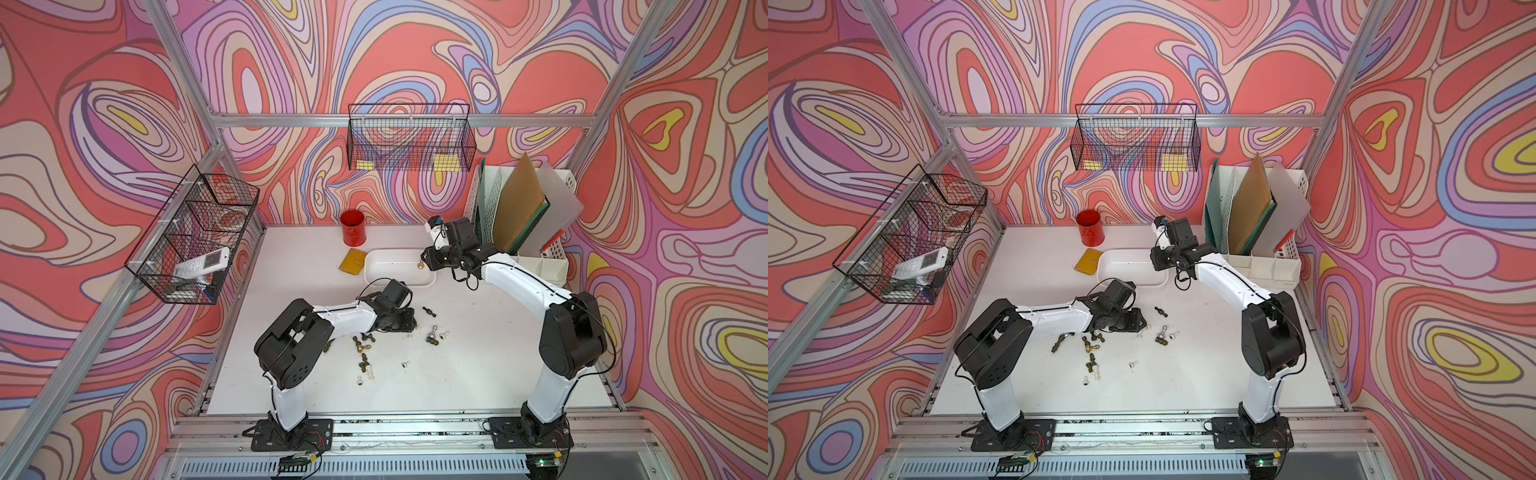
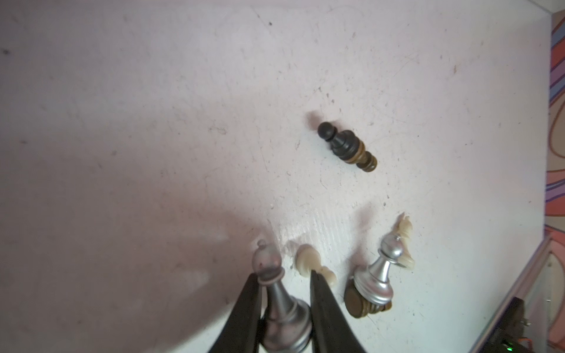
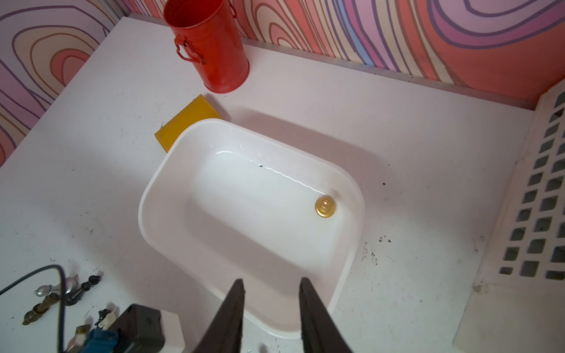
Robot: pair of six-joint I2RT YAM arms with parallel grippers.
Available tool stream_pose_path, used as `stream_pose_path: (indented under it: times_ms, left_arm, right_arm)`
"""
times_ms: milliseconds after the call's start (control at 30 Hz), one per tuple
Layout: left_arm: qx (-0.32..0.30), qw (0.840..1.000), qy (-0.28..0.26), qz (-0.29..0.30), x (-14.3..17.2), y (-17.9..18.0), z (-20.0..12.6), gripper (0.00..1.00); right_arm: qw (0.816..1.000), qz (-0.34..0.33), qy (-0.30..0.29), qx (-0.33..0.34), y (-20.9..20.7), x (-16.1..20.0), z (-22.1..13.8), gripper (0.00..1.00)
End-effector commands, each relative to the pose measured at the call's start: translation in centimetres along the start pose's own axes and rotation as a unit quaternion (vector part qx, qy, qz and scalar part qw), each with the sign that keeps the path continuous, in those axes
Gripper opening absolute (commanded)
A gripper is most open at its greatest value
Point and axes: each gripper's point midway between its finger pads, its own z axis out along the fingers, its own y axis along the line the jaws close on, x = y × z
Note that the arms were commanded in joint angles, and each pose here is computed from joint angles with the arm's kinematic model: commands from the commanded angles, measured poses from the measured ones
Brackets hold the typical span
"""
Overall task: Put the chess pieces into the storage box
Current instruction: Pick up the chess piece at the center of the board.
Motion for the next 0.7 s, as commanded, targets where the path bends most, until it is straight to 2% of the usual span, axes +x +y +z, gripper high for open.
stream_pose_path:
  times_ms: [0, 67, 200, 333, 433, 667]
  left_arm:
    - [0.057, 0.997, -0.026, -0.047, -1.5, -1.5, -1.0, 0.0]
    - [0.026, 0.998, -0.03, -0.05, -1.4, -0.4, -1.4, 0.0]
    - [0.003, 0.995, -0.061, -0.076, -1.7, 0.9, -2.4, 0.0]
    - [0.003, 0.989, -0.082, -0.119, -1.5, 1.8, -2.8, 0.0]
    - [0.007, 0.986, -0.089, -0.144, -1.2, 2.3, -2.8, 0.0]
    - [-0.017, 0.972, -0.124, -0.197, -0.5, 4.7, -3.4, 0.0]
  right_arm:
    - [1.0, 0.01, -0.004, -0.022, 0.9, -0.1, -0.3, 0.32]
    - [0.999, 0.028, 0.0, -0.045, 1.7, 0.3, -0.6, 0.3]
    - [0.993, 0.07, 0.014, -0.098, 4.7, 3.5, -1.1, 0.28]
    - [0.993, 0.03, 0.046, -0.1, 9.0, 8.3, -1.1, 0.28]
    - [0.991, 0.04, 0.053, -0.114, 10.7, 11.2, -1.1, 0.26]
    - [0.993, 0.052, 0.038, -0.102, 11.5, 13.4, -2.1, 0.24]
